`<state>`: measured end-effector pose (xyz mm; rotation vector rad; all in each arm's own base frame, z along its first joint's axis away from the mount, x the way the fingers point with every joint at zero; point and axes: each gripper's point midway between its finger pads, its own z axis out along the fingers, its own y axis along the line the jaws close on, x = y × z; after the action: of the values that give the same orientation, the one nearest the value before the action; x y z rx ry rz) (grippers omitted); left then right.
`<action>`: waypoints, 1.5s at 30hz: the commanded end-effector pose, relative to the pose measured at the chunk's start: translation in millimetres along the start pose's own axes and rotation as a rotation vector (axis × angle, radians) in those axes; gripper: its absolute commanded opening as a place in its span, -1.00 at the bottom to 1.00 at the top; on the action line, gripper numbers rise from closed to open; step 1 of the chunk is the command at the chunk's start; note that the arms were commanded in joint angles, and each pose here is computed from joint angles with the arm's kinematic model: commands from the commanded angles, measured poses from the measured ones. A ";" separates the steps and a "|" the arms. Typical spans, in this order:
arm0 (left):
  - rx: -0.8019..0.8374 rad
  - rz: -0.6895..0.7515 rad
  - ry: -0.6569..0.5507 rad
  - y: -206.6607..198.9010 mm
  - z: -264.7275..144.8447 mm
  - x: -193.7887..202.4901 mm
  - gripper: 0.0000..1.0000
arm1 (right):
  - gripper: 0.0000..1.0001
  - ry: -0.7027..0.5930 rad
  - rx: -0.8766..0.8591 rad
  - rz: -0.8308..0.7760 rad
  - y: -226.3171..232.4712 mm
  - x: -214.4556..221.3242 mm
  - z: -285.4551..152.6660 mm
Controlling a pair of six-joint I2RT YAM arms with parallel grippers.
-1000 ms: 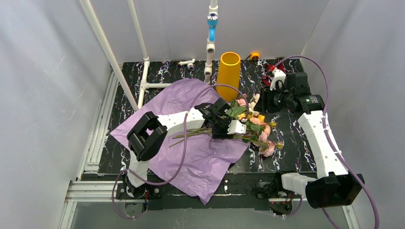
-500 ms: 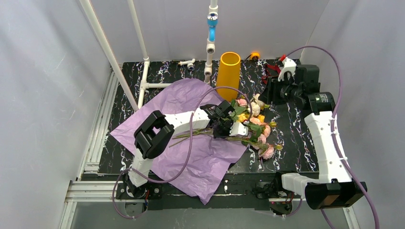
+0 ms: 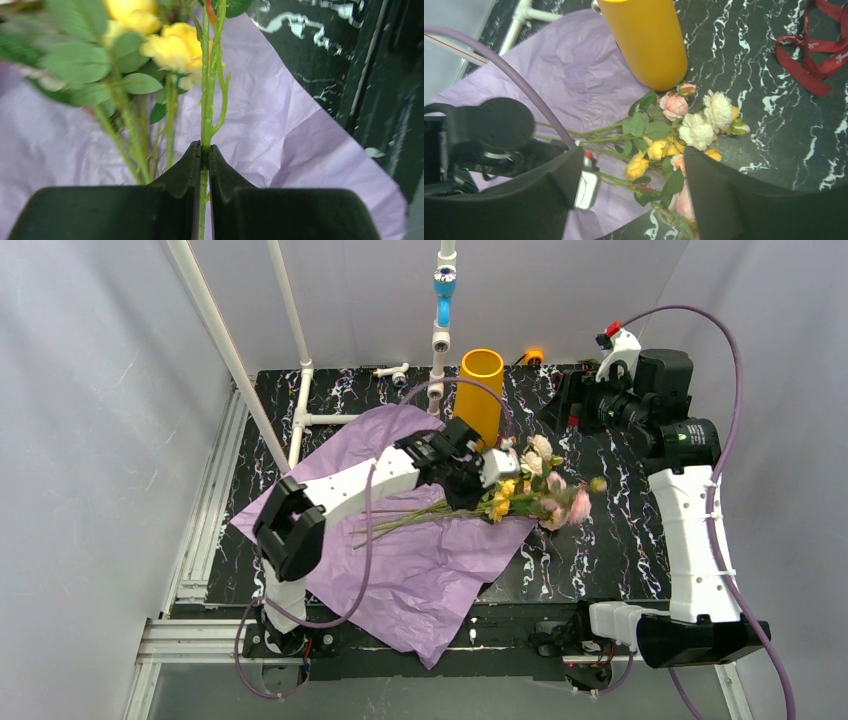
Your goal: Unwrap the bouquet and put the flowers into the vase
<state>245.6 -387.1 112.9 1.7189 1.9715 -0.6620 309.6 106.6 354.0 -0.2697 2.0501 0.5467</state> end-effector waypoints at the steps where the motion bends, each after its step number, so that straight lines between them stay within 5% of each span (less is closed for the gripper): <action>1: -0.069 -0.243 -0.238 15.2 -83.7 -49.7 -1.00 | 0.85 -0.147 -0.063 0.013 22.9 -39.4 -22.7; 15: -0.105 -0.338 -0.684 18.1 -167.4 -124.8 -1.00 | 0.97 -0.053 -0.303 0.030 71.0 15.2 -54.2; 31: -0.017 -0.276 -0.808 -10.1 -175.9 -165.5 -1.00 | 0.77 -0.069 -0.542 0.208 91.4 -28.0 -14.7; 34: -0.017 -0.258 -0.814 -11.9 -178.6 -168.0 -1.00 | 0.41 -0.064 -0.547 0.228 90.2 -31.8 -9.3; 41: -0.047 -0.198 -0.797 -15.3 -184.5 -160.8 -1.00 | -0.82 -0.087 -0.534 0.234 86.6 -43.7 -2.6; 42: -0.054 -0.210 -0.780 -14.9 -184.6 -156.0 -0.91 | -0.97 -0.096 -0.521 0.235 83.8 -48.1 0.1; 45: -0.068 -0.251 -0.762 -9.6 -195.9 -142.7 -0.26 | -0.97 -0.149 -0.493 0.219 75.7 -68.8 3.7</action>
<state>265.4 -406.9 331.4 0.9499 1.6503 -1.1249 298.4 179.7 385.8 -0.2577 1.9396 1.2450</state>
